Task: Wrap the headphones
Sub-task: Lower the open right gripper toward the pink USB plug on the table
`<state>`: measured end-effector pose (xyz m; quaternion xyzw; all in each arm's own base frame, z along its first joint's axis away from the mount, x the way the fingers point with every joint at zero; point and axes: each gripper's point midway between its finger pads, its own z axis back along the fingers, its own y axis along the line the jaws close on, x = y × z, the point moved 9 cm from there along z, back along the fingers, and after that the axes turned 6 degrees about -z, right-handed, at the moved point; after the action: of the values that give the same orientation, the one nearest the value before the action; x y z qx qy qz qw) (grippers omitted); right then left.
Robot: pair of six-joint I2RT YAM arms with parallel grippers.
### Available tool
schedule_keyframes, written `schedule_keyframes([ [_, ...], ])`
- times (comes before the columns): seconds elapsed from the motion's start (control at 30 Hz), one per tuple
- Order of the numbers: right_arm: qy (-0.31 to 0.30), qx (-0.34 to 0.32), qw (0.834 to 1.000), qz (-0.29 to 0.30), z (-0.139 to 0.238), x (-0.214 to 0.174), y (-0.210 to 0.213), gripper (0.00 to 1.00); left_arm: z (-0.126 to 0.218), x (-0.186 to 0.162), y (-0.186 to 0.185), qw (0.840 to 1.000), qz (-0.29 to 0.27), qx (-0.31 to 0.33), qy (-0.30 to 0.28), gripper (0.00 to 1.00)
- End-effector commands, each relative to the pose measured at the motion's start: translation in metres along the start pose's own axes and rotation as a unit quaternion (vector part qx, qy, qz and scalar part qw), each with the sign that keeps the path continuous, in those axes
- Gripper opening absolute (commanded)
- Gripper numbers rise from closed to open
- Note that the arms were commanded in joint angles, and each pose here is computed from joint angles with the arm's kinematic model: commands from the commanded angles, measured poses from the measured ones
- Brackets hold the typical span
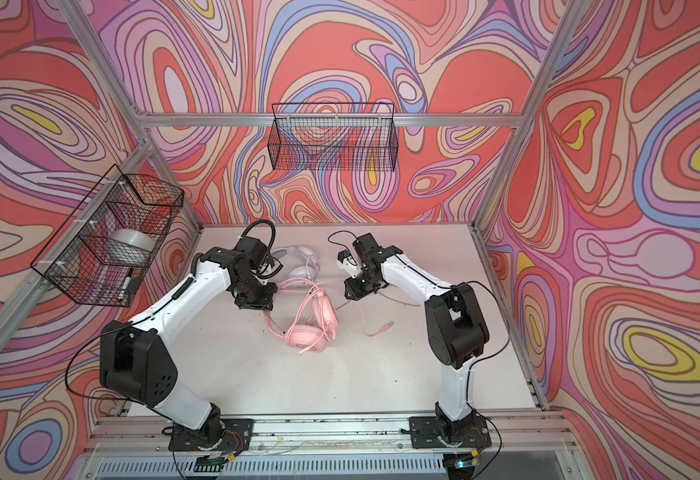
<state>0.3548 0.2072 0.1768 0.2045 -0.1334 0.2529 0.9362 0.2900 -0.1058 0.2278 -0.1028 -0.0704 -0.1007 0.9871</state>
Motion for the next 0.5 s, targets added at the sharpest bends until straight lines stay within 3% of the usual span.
schedule_keyframes([
  [0.0,0.006,0.007,1.000,-0.023,-0.013,-0.006,-0.006,0.30,0.014,0.001,-0.006,0.998,0.017,-0.062,-0.025,0.00],
  [0.47,0.038,0.016,0.995,-0.090,-0.030,-0.051,-0.016,0.34,0.018,0.004,0.004,0.990,0.072,-0.109,-0.048,0.00],
])
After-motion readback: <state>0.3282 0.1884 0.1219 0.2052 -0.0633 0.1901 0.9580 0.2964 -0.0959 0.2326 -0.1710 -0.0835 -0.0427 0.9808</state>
